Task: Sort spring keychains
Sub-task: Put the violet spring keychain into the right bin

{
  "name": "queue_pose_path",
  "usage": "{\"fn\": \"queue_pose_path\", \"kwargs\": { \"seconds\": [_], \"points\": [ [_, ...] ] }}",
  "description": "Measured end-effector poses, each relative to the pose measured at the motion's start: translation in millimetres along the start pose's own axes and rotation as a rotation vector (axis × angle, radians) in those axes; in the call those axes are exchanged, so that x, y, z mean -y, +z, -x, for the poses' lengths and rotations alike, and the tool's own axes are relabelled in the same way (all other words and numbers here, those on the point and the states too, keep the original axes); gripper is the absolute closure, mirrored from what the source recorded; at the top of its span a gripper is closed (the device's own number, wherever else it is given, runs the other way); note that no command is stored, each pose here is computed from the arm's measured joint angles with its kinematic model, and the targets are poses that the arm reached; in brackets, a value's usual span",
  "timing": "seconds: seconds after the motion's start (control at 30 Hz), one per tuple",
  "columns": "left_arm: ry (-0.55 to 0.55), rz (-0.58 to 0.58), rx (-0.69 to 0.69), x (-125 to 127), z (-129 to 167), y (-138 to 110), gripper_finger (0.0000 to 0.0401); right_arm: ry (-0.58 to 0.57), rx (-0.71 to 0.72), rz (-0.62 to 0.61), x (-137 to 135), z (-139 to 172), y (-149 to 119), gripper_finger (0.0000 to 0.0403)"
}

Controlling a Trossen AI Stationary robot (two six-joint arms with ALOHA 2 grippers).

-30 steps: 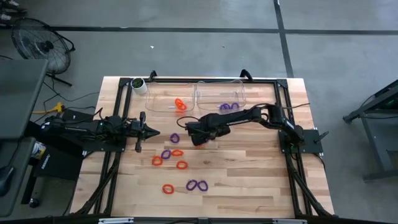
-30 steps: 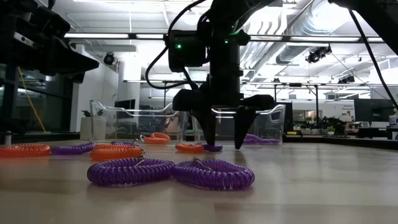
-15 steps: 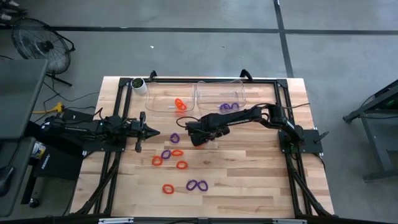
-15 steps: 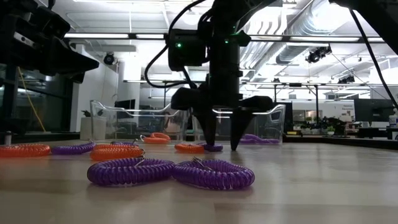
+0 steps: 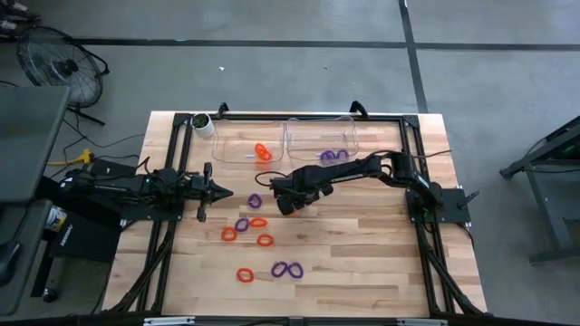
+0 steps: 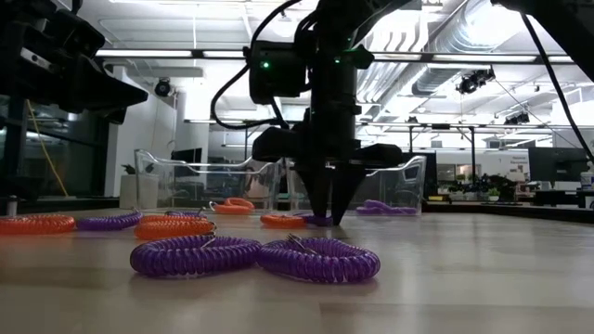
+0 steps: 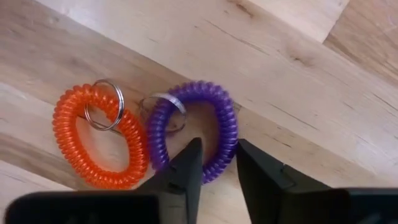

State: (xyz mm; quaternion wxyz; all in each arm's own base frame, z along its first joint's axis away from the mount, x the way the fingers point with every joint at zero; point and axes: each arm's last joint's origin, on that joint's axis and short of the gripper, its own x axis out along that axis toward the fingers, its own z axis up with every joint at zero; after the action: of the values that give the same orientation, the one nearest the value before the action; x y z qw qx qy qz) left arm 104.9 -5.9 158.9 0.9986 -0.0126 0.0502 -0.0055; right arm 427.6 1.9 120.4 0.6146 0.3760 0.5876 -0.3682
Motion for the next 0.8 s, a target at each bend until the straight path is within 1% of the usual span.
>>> {"fn": "queue_pose_path", "kwargs": {
  "seconds": [0.2, 0.27, 0.4, 0.5, 0.63, 0.73, 0.8],
  "points": [
    [0.000, 0.000, 0.000, 0, 0, 0, 0.0398, -0.002, -0.002, 0.047, 0, 0, 0, 0.0380],
    [0.000, 0.000, 0.000, 0, 0, 0, 0.0398, -0.003, -0.003, 0.069, 0, 0, 0, 0.0392],
    [0.000, 0.000, 0.000, 0, 0, 0, 0.0398, -0.001, -0.009, 0.094, 0, 1, -1, 0.0390],
    [0.000, 0.000, 0.000, 0, 0, 0, 0.0398, 0.004, -0.007, 0.120, 2, 6, -1, 0.0397],
    [0.000, 0.000, -0.001, 0, 0, 0, 0.0398, 0.008, 0.019, 0.127, 5, 21, -1, 0.0398],
    [0.000, 0.000, 0.000, 0, 0, 0, 0.0398, 0.003, 0.008, 0.123, 11, 32, -1, 0.0400],
    [0.000, 0.000, 0.000, 0, 0, 0, 0.0398, 0.024, 0.025, 0.134, 13, 45, -2, 0.0400]
  ]
}}
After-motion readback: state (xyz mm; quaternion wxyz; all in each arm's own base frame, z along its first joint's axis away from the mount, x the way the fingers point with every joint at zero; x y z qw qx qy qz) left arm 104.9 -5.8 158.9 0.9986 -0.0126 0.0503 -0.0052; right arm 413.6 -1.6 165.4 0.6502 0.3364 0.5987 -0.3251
